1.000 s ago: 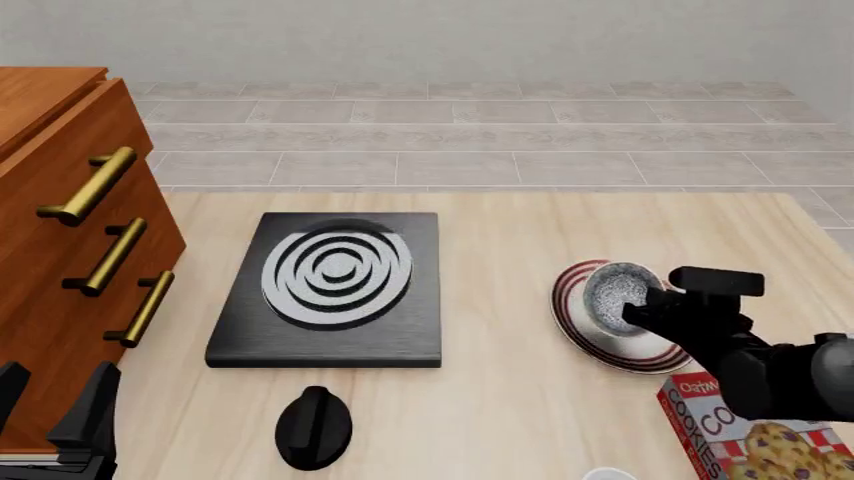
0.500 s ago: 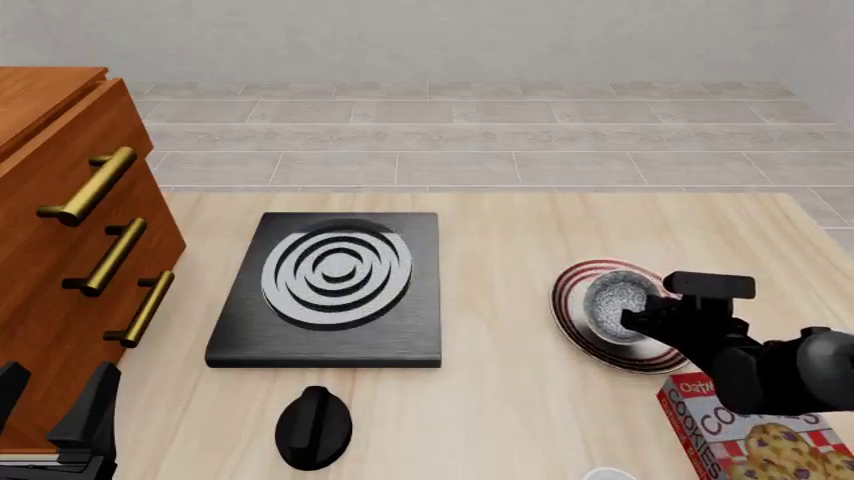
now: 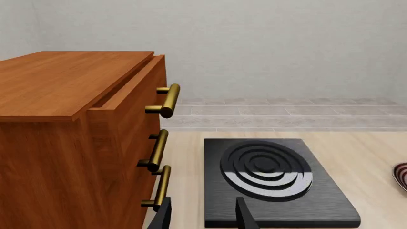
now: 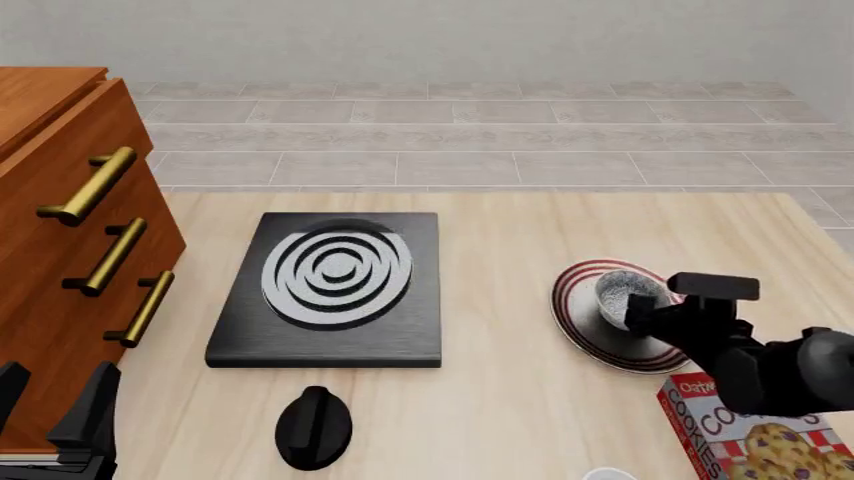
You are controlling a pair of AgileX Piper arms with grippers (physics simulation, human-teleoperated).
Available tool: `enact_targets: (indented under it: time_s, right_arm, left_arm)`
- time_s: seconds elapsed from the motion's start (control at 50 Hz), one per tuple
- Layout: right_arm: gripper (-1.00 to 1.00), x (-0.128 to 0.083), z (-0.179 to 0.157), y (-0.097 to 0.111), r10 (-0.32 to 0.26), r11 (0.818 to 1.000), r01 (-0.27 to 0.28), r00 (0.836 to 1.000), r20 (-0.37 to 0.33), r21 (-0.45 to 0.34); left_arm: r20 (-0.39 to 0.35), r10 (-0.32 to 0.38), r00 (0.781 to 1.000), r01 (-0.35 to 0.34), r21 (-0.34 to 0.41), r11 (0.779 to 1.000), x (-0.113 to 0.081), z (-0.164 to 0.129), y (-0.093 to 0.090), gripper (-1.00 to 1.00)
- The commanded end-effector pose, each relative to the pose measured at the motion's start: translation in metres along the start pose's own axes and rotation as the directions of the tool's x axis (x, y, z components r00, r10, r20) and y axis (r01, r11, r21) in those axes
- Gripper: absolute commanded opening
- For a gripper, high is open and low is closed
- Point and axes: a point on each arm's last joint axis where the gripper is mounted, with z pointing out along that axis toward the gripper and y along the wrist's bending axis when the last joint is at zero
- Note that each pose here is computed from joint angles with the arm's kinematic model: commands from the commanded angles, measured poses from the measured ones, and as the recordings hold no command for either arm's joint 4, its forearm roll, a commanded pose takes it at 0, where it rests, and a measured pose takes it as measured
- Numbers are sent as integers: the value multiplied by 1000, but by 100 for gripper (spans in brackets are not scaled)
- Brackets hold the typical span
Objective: Pick the akita bowl on the stove and place it on the plate.
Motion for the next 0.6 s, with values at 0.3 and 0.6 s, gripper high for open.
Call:
enact_targets:
  time_s: [0.3,0.6]
  right_arm:
    - [100,-11,-18,-7,16,1000,-17,998,60,19]
    - [100,-24,-43,-2,5,1000,-5,992,124,5]
  left_arm:
    - [0,0,1000,0,0,1000,0,0,0,100]
    - [0,0,1000,0,0,1000,0,0,0,100]
